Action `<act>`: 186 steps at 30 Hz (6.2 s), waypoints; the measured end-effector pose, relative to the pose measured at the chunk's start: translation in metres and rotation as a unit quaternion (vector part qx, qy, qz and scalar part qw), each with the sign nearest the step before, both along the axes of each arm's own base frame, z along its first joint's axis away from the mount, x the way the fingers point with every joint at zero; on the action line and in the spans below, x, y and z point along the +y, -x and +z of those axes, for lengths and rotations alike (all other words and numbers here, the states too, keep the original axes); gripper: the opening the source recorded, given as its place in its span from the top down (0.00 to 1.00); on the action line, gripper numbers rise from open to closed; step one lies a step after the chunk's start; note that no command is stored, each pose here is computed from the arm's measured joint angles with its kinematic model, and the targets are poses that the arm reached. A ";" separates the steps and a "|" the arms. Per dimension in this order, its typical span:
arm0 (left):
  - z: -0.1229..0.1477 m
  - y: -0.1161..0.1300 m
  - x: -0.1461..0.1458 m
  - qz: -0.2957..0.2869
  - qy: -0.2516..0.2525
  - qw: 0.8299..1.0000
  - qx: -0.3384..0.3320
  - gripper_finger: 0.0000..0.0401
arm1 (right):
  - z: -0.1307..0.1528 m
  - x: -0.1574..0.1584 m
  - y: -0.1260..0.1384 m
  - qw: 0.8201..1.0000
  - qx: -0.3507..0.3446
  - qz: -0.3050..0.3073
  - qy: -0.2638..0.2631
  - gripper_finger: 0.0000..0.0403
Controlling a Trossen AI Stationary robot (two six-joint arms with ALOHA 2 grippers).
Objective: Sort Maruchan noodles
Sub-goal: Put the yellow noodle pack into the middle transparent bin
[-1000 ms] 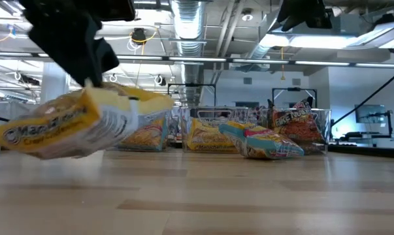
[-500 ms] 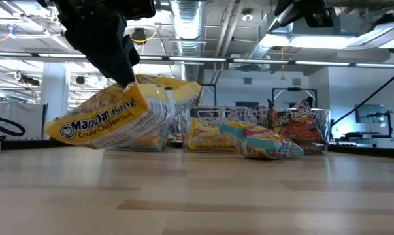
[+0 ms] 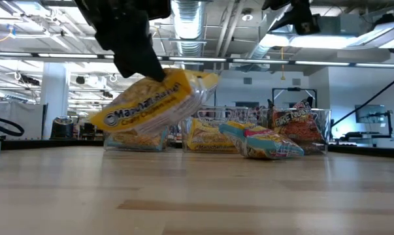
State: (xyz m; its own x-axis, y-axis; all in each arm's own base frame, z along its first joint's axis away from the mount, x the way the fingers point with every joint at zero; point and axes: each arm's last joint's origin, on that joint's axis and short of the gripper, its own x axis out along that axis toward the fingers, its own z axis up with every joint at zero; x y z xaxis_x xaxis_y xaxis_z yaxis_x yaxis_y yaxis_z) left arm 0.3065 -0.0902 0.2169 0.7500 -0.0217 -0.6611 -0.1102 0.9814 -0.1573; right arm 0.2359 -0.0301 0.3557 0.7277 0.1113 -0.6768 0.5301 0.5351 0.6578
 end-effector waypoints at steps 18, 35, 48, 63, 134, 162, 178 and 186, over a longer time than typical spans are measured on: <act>0.036 -0.026 0.044 0.044 -0.025 0.996 -0.067 1.00 | -0.069 -0.053 -0.068 0.972 -0.006 0.168 -0.164 0.45; 0.050 -0.033 0.071 0.074 -0.041 0.993 -0.086 1.00 | -0.092 -0.068 -0.085 0.970 -0.001 0.157 -0.183 0.45; 0.053 -0.035 0.085 0.089 -0.046 0.990 -0.103 1.00 | -0.091 -0.066 -0.091 0.984 0.009 0.102 -0.147 0.45; 0.056 -0.037 0.093 0.101 -0.055 0.986 -0.118 1.00 | -0.091 -0.059 -0.094 0.986 0.007 0.109 -0.124 0.56; 0.156 0.038 0.117 0.246 -0.100 0.930 -0.256 1.00 | -0.064 -0.131 -0.054 0.886 0.018 0.217 0.410 0.99; 0.149 0.040 0.117 0.238 -0.105 0.940 -0.219 1.00 | -0.103 -0.108 -0.080 0.928 0.109 0.170 0.314 0.74; 0.148 0.040 0.117 0.240 -0.102 0.940 -0.218 1.00 | -0.068 -0.115 -0.071 0.953 0.110 0.146 0.242 0.48; 0.148 0.040 0.117 0.240 -0.102 0.940 -0.218 1.00 | -0.060 -0.112 -0.079 0.947 0.080 0.172 0.258 0.54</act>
